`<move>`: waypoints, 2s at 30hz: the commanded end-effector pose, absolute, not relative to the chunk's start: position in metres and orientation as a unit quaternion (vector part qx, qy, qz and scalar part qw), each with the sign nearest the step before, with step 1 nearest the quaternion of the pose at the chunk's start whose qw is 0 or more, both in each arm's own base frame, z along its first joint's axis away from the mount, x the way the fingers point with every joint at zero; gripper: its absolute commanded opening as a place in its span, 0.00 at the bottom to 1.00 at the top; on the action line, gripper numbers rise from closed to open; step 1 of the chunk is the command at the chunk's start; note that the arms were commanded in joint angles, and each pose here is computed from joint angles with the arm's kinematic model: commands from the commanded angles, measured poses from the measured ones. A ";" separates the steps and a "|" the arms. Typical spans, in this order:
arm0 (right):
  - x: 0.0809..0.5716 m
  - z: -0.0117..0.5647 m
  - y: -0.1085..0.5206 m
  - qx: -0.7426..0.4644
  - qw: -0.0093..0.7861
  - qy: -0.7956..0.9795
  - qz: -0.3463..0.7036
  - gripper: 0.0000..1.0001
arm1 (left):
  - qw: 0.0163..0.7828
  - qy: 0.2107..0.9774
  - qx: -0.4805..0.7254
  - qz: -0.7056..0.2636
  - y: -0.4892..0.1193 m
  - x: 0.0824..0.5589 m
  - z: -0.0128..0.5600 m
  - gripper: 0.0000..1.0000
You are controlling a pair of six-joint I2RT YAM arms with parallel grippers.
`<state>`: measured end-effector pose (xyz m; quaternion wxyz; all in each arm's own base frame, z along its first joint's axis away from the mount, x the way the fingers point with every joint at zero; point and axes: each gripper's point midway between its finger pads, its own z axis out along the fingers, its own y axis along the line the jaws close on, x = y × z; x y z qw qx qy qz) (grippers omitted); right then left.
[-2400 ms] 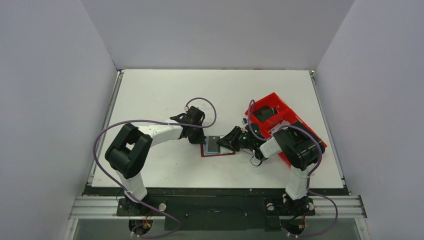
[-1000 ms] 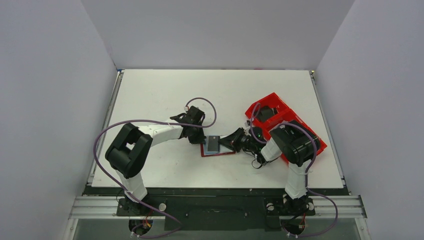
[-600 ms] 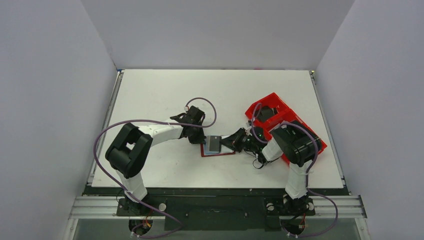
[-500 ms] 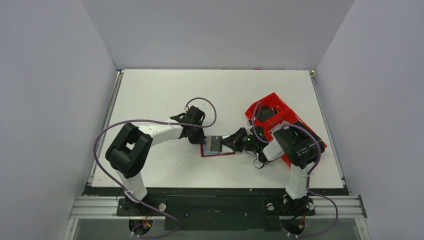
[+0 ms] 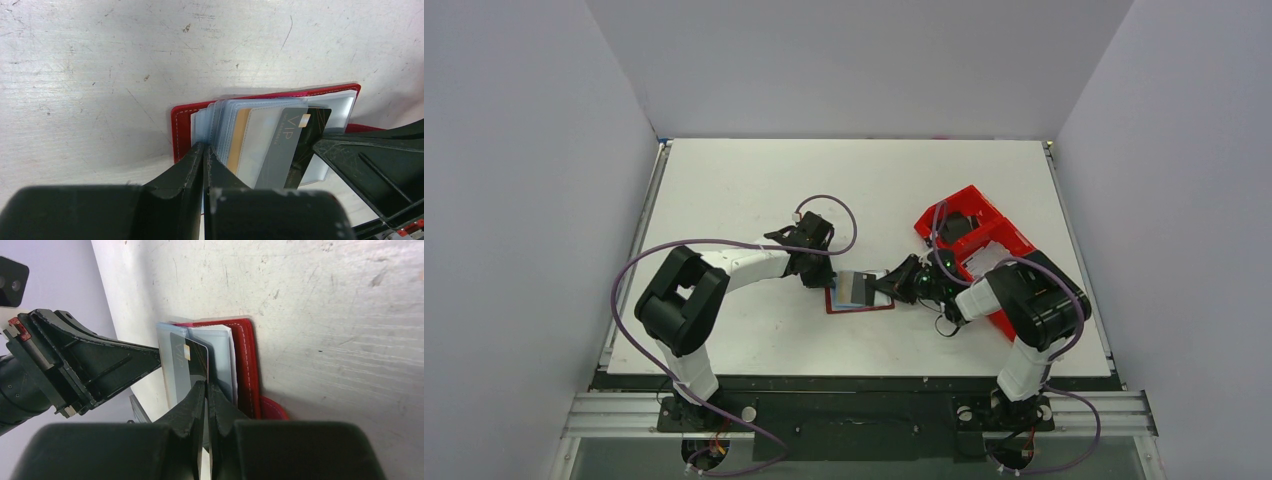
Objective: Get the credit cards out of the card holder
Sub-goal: Remove the credit card from the card holder, then place the credit card in the storage box.
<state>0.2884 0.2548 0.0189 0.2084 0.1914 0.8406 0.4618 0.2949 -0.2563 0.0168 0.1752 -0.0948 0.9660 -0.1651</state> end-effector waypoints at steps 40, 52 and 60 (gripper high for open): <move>0.306 0.064 0.225 0.158 0.256 0.858 0.417 0.00 | 0.159 0.979 -0.071 -0.108 -0.227 0.282 0.007 0.11; 0.307 0.081 0.223 0.149 0.268 0.856 0.415 0.00 | 0.191 0.969 -0.062 -0.142 -0.239 0.302 0.052 0.24; 0.310 0.109 0.230 0.142 0.276 0.840 0.445 0.00 | 0.214 0.954 -0.051 -0.206 -0.253 0.308 0.090 0.38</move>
